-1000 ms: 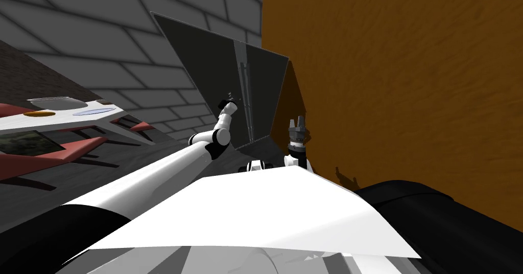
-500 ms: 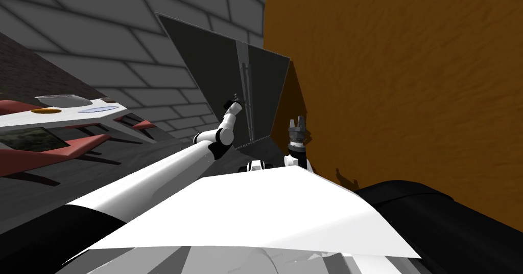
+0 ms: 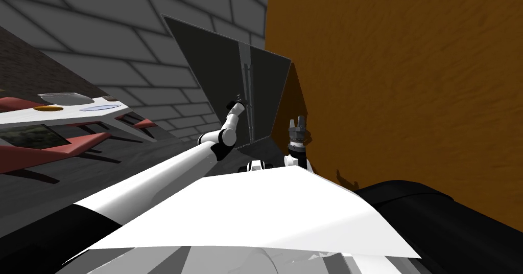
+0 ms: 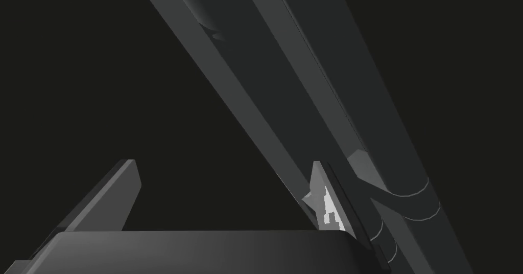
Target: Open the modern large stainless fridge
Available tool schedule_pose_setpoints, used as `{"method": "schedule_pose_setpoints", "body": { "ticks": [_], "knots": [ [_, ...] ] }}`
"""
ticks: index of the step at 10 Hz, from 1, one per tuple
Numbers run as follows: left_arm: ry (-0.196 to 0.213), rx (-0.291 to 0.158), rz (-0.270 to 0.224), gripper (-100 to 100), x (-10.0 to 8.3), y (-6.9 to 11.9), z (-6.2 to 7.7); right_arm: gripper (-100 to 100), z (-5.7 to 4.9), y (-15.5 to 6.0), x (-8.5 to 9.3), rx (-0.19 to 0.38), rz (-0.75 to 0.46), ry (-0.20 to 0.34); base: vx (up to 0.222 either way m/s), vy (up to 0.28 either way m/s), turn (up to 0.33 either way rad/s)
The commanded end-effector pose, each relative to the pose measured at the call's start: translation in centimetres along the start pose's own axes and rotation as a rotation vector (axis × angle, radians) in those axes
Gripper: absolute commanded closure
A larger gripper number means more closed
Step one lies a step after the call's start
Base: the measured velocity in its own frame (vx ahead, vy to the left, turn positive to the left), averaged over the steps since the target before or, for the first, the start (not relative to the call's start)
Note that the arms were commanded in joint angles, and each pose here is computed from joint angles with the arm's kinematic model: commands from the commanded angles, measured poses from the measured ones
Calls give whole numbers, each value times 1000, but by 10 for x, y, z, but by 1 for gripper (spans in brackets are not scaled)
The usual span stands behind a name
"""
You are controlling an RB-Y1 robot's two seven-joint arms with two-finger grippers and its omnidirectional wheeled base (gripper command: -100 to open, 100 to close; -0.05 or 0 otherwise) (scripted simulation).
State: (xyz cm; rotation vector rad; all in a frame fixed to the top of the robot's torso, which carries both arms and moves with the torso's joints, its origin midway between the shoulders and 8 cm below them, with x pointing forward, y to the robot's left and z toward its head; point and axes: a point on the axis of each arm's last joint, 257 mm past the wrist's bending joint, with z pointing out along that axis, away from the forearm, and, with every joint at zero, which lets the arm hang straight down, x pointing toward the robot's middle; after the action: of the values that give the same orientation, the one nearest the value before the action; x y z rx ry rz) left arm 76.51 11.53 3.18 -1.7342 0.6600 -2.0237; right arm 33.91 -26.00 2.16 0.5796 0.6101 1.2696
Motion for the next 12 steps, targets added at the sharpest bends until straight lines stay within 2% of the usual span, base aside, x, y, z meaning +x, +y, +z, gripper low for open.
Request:
{"method": "schedule_pose_setpoints", "body": {
  "ticks": [1, 2, 3, 12],
  "knots": [
    [-1, 2, 0, -100, -1, 0, 0, 0, 0, 0, 0, 0, 0, 0, -7, 7, 23],
    [-2, 3, 0, 100, -2, -1, 0, 0, 0, 0, 0, 0, 0, 0, -13, -1, -12],
    [13, -15, -9, 100, 4, 7, -1, 0, 0, 0, 0, 0, 0, 0, -51, 72, -71],
    [92, -80, -27, 100, 43, 32, -3, 0, 0, 0, 0, 0, 0, 0, -48, 116, -38]
  ]
}}
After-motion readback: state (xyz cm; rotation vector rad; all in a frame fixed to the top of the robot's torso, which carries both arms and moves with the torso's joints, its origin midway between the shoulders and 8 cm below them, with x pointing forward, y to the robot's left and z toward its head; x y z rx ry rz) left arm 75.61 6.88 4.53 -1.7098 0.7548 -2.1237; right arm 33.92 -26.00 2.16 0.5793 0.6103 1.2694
